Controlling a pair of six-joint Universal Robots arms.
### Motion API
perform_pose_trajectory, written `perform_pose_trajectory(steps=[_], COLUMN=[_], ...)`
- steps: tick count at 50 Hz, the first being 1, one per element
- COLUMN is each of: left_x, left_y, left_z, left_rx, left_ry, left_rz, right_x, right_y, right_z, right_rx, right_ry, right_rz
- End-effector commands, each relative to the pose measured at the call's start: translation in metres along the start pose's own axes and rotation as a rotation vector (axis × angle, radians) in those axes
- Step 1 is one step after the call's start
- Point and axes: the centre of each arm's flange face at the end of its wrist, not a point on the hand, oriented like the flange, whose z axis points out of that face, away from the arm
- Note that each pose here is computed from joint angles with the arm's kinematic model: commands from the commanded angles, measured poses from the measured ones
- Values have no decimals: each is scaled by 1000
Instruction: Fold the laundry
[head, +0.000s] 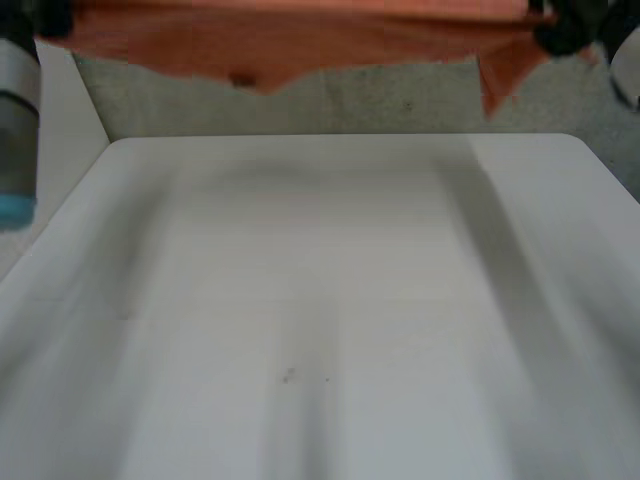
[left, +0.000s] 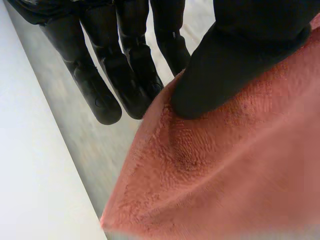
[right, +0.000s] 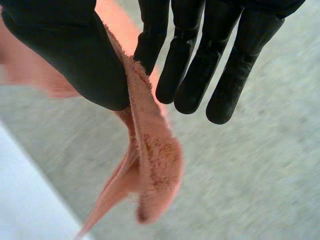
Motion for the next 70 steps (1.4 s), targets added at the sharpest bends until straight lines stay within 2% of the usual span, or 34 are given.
perform_pose_trajectory(steps=[1, 2, 4, 5, 7, 9, 15, 21, 26, 35, 52, 61, 63, 70], left_x=[17, 17, 26, 26, 32, 45, 51, 50, 48, 47, 47, 44, 43, 31], left_y=[76, 76, 109, 109, 123, 140, 143, 138, 130, 129, 129, 121, 116, 71], left_z=[-65, -65, -97, -97, -113, -141, -159, -164, -166, -167, -167, -165, -164, -153], left_rx=[-314, -314, -450, -450, -512, -604, -661, -682, -687, -687, -691, -688, -687, -619], left_ry=[72, 72, 103, 103, 125, 170, 200, 202, 202, 202, 200, 196, 196, 176], left_rz=[-3, -3, -6, -6, -7, -14, -10, -14, -17, -18, -19, -15, -15, -15], right_x=[-40, -40, -61, -61, -78, -87, -101, -100, -95, -92, -96, -86, -81, -36], right_y=[71, 71, 116, 116, 155, 172, 199, 198, 179, 184, 203, 194, 188, 106], right_z=[-28, -28, -40, -40, -54, -61, -80, -87, -94, -101, -89, -84, -83, -86], right_rx=[-228, -229, -357, -358, -481, -535, -638, -653, -622, -624, -583, -564, -550, -441], right_ry=[-141, -141, -203, -203, -245, -264, -297, -301, -300, -312, -300, -269, -257, -170], right_rz=[50, 50, 84, 84, 116, 132, 164, 173, 171, 190, 197, 183, 177, 122])
